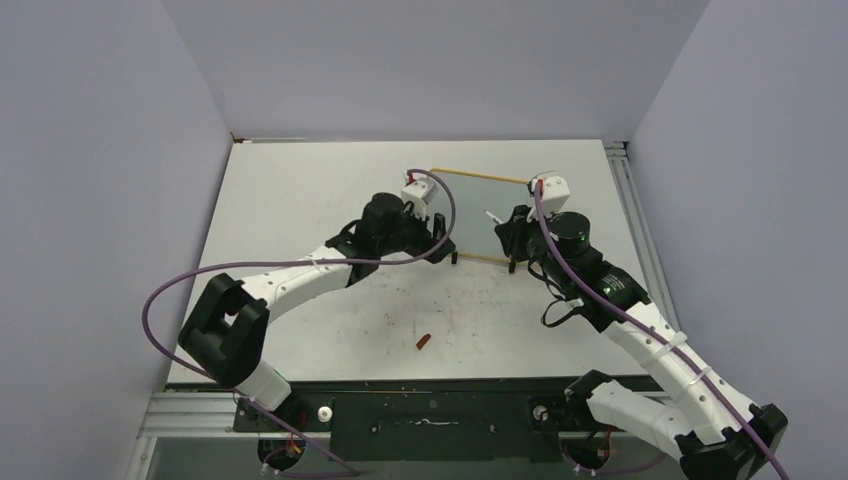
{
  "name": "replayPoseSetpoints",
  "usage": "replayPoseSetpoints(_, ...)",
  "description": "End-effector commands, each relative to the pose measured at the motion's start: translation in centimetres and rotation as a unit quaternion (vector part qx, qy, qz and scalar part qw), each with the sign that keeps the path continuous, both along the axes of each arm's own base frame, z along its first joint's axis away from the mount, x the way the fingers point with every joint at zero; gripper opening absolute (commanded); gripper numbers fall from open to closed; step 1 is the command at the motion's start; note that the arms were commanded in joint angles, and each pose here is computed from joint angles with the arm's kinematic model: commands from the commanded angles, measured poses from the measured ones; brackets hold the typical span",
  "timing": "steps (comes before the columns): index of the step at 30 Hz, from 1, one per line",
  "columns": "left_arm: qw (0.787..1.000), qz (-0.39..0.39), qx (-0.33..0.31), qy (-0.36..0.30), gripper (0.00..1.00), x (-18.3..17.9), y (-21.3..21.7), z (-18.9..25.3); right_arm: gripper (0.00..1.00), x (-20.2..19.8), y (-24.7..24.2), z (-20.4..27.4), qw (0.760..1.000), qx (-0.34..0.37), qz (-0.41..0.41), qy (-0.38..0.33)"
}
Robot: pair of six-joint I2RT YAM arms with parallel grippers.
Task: Write a sentence on the whiteboard
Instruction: Move the whiteboard to the center of the board.
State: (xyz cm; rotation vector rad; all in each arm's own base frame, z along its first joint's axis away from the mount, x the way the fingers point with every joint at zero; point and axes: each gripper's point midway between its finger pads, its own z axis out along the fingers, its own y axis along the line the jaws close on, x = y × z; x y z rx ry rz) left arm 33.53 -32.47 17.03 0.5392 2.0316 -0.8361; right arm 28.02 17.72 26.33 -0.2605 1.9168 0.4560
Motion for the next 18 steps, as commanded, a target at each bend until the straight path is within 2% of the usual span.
replayPoseSetpoints(1, 0.991, 0.125, -0.05, -0.016, 0.68, 1.2, -0.3, 0.0, 0.05, -0.1, -1.9, 3.1, 0.998, 0.013, -0.029, -0.052)
replayPoseSetpoints(8, 0.985, 0.162, -0.052, 0.017, 0.66, -0.1, -4.4, -3.8, 0.05, -1.1, -3.7, 5.0, 0.995, 0.028, -0.055, -0.084)
replayPoseSetpoints(15, 0.981, 0.19, -0.025, 0.023, 0.6, 0.7, -6.1, -6.6, 0.05, -2.1, -5.0, 5.9, 0.992, 0.035, -0.071, -0.096)
replayPoseSetpoints(18, 0.979, 0.203, -0.009, 0.027, 0.53, 1.3, -6.4, -8.0, 0.05, -2.4, -5.2, 6.1, 0.992, 0.036, -0.074, -0.099)
